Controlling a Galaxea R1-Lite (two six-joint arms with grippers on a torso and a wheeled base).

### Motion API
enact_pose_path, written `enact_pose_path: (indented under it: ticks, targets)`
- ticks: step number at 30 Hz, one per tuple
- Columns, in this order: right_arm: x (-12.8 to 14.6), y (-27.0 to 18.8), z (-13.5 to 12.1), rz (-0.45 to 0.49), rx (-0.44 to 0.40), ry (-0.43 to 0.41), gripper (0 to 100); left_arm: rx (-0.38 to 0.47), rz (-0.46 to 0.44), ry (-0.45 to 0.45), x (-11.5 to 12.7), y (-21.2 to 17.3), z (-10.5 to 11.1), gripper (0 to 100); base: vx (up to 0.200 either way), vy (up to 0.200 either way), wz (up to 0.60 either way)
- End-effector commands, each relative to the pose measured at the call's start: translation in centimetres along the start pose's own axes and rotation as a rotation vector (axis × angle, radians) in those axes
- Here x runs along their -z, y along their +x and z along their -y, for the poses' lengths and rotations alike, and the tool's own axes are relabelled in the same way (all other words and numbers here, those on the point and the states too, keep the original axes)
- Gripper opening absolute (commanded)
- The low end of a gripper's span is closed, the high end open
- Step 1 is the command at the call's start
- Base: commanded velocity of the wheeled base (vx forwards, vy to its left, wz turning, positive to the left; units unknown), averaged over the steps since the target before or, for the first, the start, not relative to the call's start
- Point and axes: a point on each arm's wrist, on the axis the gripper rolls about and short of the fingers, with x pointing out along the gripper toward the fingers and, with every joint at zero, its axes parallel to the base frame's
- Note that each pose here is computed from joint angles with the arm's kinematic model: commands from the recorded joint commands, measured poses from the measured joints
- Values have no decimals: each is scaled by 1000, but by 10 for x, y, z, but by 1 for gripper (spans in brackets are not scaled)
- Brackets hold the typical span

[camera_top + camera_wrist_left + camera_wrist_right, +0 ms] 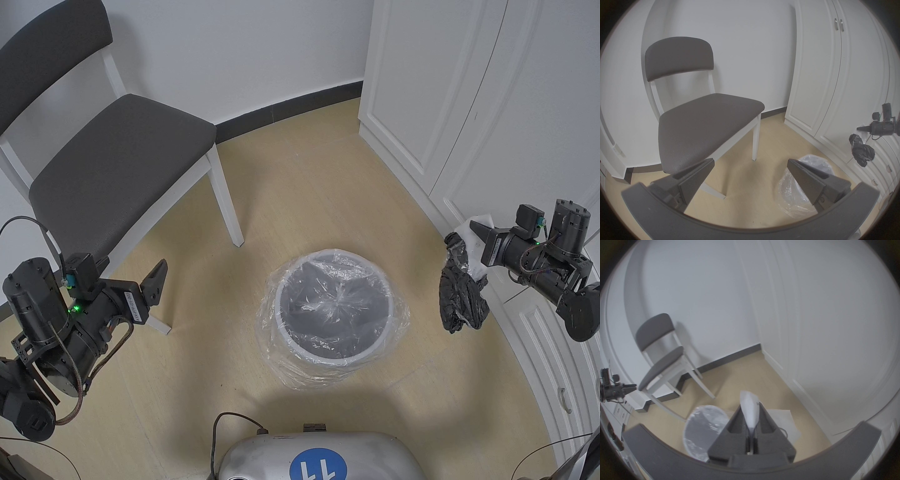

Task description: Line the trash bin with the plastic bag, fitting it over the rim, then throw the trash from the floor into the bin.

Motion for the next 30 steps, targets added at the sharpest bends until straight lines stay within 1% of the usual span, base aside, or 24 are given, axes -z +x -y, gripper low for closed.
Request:
enact_pose_path:
  ticks: [1, 2, 3, 4, 5, 9, 11, 12, 14, 16, 18, 19, 24, 26, 30]
  targets:
    - [-7, -17, -59, 70, -171, 22, 0, -2, 81, -22, -17, -13, -5, 100, 0, 0, 0]
    - [-3, -13, -72, 80, -195, 50, 0, 0, 98, -8, -20, -16, -6, 100, 0, 0, 0]
    - [-3, -13, -72, 80, -195, 50, 0, 0, 98, -8, -20, -16, -6, 100, 0, 0, 0]
    - [6, -5, -85, 96, -197, 78, 0, -1, 114, 22, -23, -19, -7, 100, 0, 0, 0]
    - [11, 0, -90, 107, -189, 84, 0, -3, 117, 33, -24, -20, -8, 100, 0, 0, 0]
    - [39, 22, -100, 120, -187, 85, 0, 1, 132, 39, -27, -23, -8, 100, 0, 0, 0]
    - [55, 34, -102, 136, -191, 88, 0, 2, 132, 39, -27, -23, -8, 100, 0, 0, 0]
    - [58, 37, -102, 144, -194, 89, 0, 5, 132, 39, -27, -24, -7, 100, 0, 0, 0]
    - [77, 51, -105, 172, -199, 91, 0, 10, 130, 41, -26, -24, -6, 100, 0, 0, 0]
    - [94, 59, -109, 127, -204, 83, 0, 16, 129, 44, -26, -24, -5, 100, 0, 0, 0]
    - [98, 60, -112, 119, -209, 82, 0, 16, 129, 47, -26, -24, -5, 100, 0, 0, 0]
    - [102, 59, -118, 107, -226, 81, 0, 13, 130, 57, -26, -25, -5, 100, 0, 0, 0]
    - [104, 59, -132, 109, -238, 95, 0, 14, 129, 77, -26, -25, -4, 100, 0, 0, 0]
    - [111, 64, -138, 102, -237, 102, 0, 13, 128, 87, -26, -25, -4, 100, 0, 0, 0]
    - [130, 77, -141, 76, -221, 119, 0, 11, 131, 89, -26, -25, -4, 100, 0, 0, 0]
